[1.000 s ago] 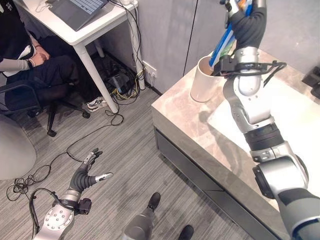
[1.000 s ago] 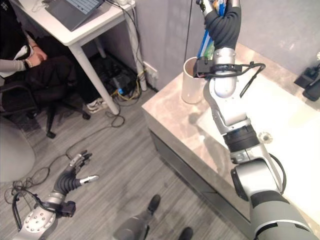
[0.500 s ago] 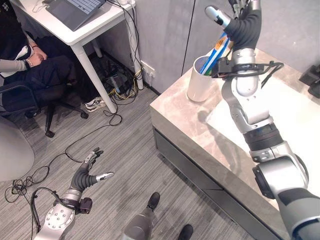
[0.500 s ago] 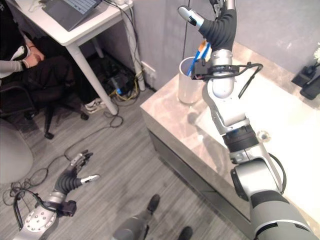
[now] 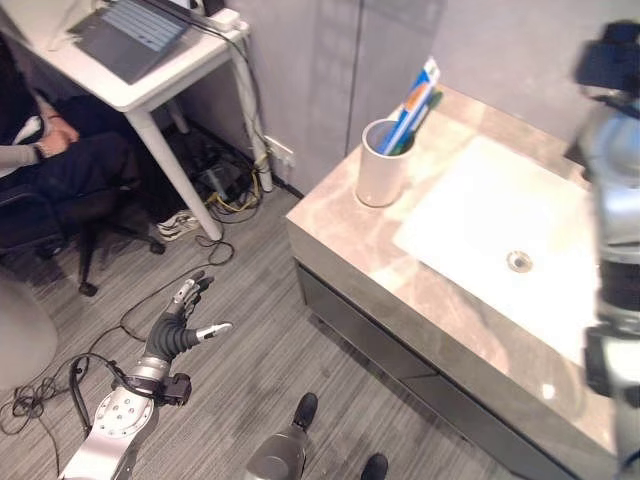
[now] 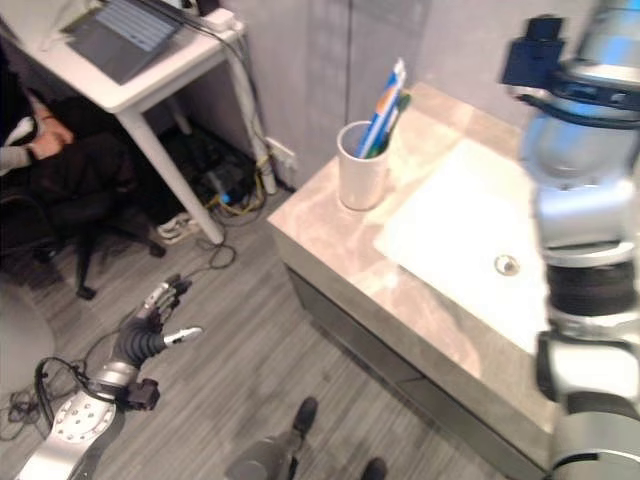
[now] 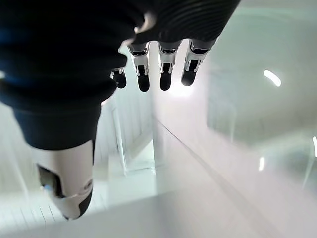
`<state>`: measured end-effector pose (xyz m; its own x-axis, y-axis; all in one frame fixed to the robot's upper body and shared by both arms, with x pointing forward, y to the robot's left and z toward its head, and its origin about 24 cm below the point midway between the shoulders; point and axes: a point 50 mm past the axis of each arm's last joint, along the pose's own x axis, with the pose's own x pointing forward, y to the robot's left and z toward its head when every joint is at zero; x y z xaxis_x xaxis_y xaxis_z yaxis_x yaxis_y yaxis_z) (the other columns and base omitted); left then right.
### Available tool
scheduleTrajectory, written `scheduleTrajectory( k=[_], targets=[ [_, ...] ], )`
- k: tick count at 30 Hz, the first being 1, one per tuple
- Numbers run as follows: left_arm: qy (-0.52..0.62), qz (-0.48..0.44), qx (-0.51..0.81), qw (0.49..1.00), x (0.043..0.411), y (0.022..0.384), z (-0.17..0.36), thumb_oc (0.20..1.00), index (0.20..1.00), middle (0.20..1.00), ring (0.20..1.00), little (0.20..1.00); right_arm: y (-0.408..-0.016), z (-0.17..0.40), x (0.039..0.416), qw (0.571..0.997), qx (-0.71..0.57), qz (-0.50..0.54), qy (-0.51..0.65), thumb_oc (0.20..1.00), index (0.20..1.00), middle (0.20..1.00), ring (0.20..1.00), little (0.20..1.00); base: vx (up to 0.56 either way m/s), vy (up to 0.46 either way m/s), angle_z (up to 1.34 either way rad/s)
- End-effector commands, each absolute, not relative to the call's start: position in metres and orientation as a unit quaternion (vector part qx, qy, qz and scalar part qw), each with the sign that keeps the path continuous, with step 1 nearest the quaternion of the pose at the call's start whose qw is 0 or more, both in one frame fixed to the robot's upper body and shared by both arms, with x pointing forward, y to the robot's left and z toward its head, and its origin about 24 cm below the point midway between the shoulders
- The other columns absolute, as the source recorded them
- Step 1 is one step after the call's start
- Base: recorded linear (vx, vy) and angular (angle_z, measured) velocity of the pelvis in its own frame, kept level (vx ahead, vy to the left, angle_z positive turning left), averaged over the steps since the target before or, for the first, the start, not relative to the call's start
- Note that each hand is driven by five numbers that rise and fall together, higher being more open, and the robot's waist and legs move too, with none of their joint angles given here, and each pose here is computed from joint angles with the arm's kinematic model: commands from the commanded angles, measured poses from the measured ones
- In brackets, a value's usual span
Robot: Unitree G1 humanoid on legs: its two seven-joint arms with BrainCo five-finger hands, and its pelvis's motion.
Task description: Put brush and paste in cup on sink, flatten towel.
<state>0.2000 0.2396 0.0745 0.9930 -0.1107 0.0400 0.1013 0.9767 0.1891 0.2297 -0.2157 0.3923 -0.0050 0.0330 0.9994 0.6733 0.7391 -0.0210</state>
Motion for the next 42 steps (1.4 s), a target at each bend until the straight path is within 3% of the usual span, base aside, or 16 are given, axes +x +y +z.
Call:
scheduleTrajectory(
  k=[1, 11, 13, 15, 18, 20, 23, 25, 27, 28, 29, 34, 36, 39, 41, 42],
  targets=[
    [-0.074, -0.069, 0.079, 0.992, 0.189, 0.237, 0.092, 1.000, 1.000, 1.000, 1.000, 1.000, -0.257, 0.359, 0.227, 0.654, -0.320, -0.316, -0.608, 1.000, 1.000, 1.000, 1.000, 1.000, -0.01, 0.040, -0.18],
    [-0.076, -0.038, 0.111, 0.990, 0.179, 0.251, 0.094, 1.000, 1.000, 1.000, 1.000, 1.000, -0.369, 0.254, 0.152, 0.626, -0.299, -0.577, -0.431, 1.000, 1.000, 1.000, 1.000, 1.000, 0.02, 0.081, -0.16],
    [-0.076, -0.038, 0.110, 0.990, 0.179, 0.249, 0.093, 1.000, 1.000, 1.000, 1.000, 1.000, -0.386, 0.221, 0.142, 0.625, -0.280, -0.632, -0.363, 1.000, 1.000, 1.000, 1.000, 1.000, -0.03, 0.153, -0.02],
    [-0.086, -0.038, 0.103, 0.990, 0.181, 0.247, 0.096, 1.000, 1.000, 1.000, 1.000, 1.000, -0.399, 0.168, 0.138, 0.656, -0.247, -0.664, -0.259, 1.000, 1.000, 1.000, 1.000, 1.000, -0.02, 0.165, -0.12],
    [-0.095, -0.046, 0.106, 0.989, 0.183, 0.246, 0.099, 1.000, 1.000, 1.000, 1.000, 1.000, -0.414, 0.139, 0.132, 0.667, -0.244, -0.679, -0.185, 1.000, 1.000, 1.000, 1.000, 1.000, -0.02, 0.162, -0.16],
    [-0.091, -0.050, 0.116, 0.988, 0.182, 0.247, 0.097, 1.000, 1.000, 1.000, 1.000, 1.000, -0.433, 0.068, 0.111, 0.673, -0.215, -0.707, -0.012, 1.000, 1.000, 1.000, 1.000, 1.000, -0.05, 0.275, -0.16],
    [-0.086, -0.049, 0.119, 0.988, 0.181, 0.248, 0.094, 1.000, 1.000, 1.000, 1.000, 1.000, -0.432, -0.003, 0.082, 0.691, -0.164, -0.685, 0.162, 1.000, 1.000, 1.000, 1.000, 1.000, -0.02, 0.147, -0.04],
    [-0.080, -0.044, 0.111, 0.990, 0.181, 0.249, 0.090, 1.000, 1.000, 1.000, 1.000, 1.000, -0.428, -0.022, 0.071, 0.694, -0.145, -0.675, 0.206, 1.000, 1.000, 1.000, 1.000, 1.000, 0.04, 0.094, -0.12],
    [-0.059, -0.030, 0.066, 0.996, 0.182, 0.248, 0.077, 1.000, 1.000, 1.000, 1.000, 1.000, -0.401, -0.073, 0.037, 0.671, -0.057, -0.663, 0.326, 1.000, 1.000, 1.000, 1.000, 1.000, 0.04, 0.096, -0.11],
    [-0.059, -0.029, 0.066, 0.996, 0.182, 0.248, 0.077, 0.959, 0.959, 0.959, 0.959, 0.959, -0.403, -0.072, 0.038, 0.673, -0.055, -0.662, 0.325, 1.000, 1.000, 1.000, 1.000, 1.000, 0.06, 0.019, 0.07],
    [-0.061, -0.040, 0.067, 0.995, 0.184, 0.245, 0.078, 0.956, 0.956, 0.956, 0.956, 0.956, -0.385, -0.095, 0.018, 0.664, -0.027, -0.631, 0.400, 1.000, 1.000, 1.000, 1.000, 1.000, 0.07, 0.013, 0.36],
    [-0.078, -0.057, 0.066, 0.993, 0.192, 0.238, 0.082, 1.000, 1.000, 1.000, 1.000, 1.000, -0.349, -0.125, -0.003, 0.668, -0.043, -0.500, 0.550, 1.000, 1.000, 1.000, 1.000, 1.000, 0.06, -0.028, 0.85],
    [-0.075, -0.059, 0.062, 0.993, 0.192, 0.237, 0.080, 1.000, 1.000, 1.000, 1.000, 1.000, -0.338, -0.132, -0.004, 0.672, -0.049, -0.457, 0.581, 1.000, 1.000, 1.000, 1.000, 1.000, 0.11, -0.097, 0.38],
    [-0.077, -0.056, 0.053, 0.994, 0.196, 0.237, 0.078, 1.000, 1.000, 1.000, 1.000, 1.000, -0.301, -0.147, 0.046, 0.764, -0.164, -0.236, 0.577, 1.000, 1.000, 1.000, 1.000, 1.000, 0.11, -0.146, 0.78],
    [-0.077, -0.062, 0.053, 0.994, 0.195, 0.236, 0.077, 0.934, 0.934, 0.934, 0.934, 0.934, -0.298, -0.146, 0.054, 0.776, -0.173, -0.215, 0.567, 1.000, 1.000, 1.000, 1.000, 1.000, 0.10, -0.100, 1.00],
    [-0.078, -0.062, 0.054, 0.994, 0.196, 0.236, 0.078, 0.900, 0.900, 0.900, 0.900, 0.900, -0.285, -0.145, 0.081, 0.809, -0.201, -0.149, 0.532, 1.000, 1.000, 1.000, 1.000, 1.000, 0.08, -0.104, 0.83]
  ],
)
